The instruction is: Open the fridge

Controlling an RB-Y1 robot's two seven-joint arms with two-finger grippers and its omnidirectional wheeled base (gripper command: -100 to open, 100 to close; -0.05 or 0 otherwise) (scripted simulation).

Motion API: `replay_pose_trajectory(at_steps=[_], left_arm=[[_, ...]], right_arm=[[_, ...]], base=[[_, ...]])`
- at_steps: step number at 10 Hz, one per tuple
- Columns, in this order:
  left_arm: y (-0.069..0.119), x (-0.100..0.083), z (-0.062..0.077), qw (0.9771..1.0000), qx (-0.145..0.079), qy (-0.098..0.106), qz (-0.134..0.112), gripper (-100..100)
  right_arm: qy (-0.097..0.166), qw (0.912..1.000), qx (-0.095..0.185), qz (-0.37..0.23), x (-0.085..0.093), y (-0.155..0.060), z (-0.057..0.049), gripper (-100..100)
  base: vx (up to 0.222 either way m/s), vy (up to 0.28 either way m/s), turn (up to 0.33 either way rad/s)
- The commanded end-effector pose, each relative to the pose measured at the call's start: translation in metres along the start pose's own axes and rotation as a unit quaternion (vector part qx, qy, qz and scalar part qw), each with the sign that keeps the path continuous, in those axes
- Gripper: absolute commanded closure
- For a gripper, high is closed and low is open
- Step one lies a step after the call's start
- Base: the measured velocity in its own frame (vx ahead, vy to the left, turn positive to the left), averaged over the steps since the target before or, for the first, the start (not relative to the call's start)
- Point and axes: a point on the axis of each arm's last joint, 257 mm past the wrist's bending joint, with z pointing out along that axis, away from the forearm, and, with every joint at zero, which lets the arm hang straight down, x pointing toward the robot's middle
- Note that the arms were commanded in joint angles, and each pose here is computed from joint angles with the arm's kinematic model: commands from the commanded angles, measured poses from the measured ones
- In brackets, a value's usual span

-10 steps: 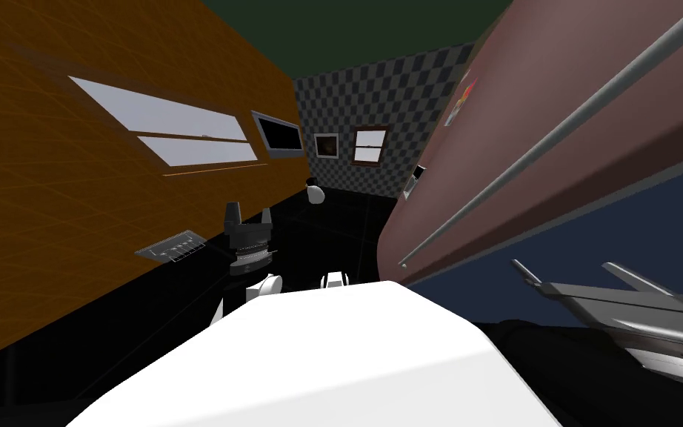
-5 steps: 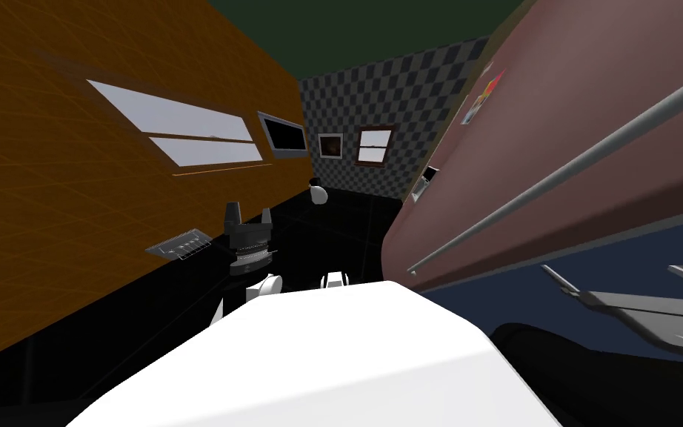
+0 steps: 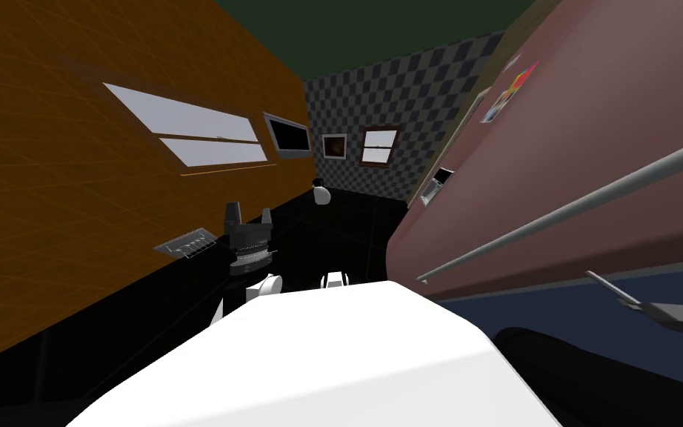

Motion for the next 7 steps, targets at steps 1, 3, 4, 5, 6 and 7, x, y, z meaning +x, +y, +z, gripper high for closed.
replay_pose_trajectory(at_steps=[1, 3, 4, 5, 6, 7], left_arm=[[0.000, 0.000, 0.000, 1.0000, 0.000, 0.000, 0.000, 0], [0.000, 0.000, 0.000, 1.0000, 0.000, 0.000, 0.000, 0], [0.000, 0.000, 0.000, 1.0000, 0.000, 0.000, 0.000, 0], [0.000, 0.000, 0.000, 1.0000, 0.000, 0.000, 0.000, 0], [0.000, 0.000, 0.000, 1.0000, 0.000, 0.000, 0.000, 0], [0.000, 0.000, 0.000, 1.0000, 0.000, 0.000, 0.000, 0]], right_arm=[[0.004, 0.9984, -0.003, -0.056, 0.001, -0.017, 0.002, -100], [0.007, 0.9938, -0.007, -0.111, 0.000, -0.036, 0.004, -100], [0.007, 0.9935, -0.007, -0.113, 0.000, -0.036, 0.004, -100], [0.007, 0.9905, -0.009, -0.137, -0.001, -0.043, 0.005, -100], [0.007, 0.9905, -0.009, -0.137, -0.001, -0.043, 0.005, -100], [0.007, 0.9875, -0.011, -0.157, -0.002, -0.050, 0.006, -100]], base=[[0.050, 0.047, 0.046], [0.071, 0.080, 0.062], [0.047, 0.046, 0.001], [0.044, 0.031, 0.022], [0.035, 0.023, 0.014], [0.026, 0.026, 0.014]])
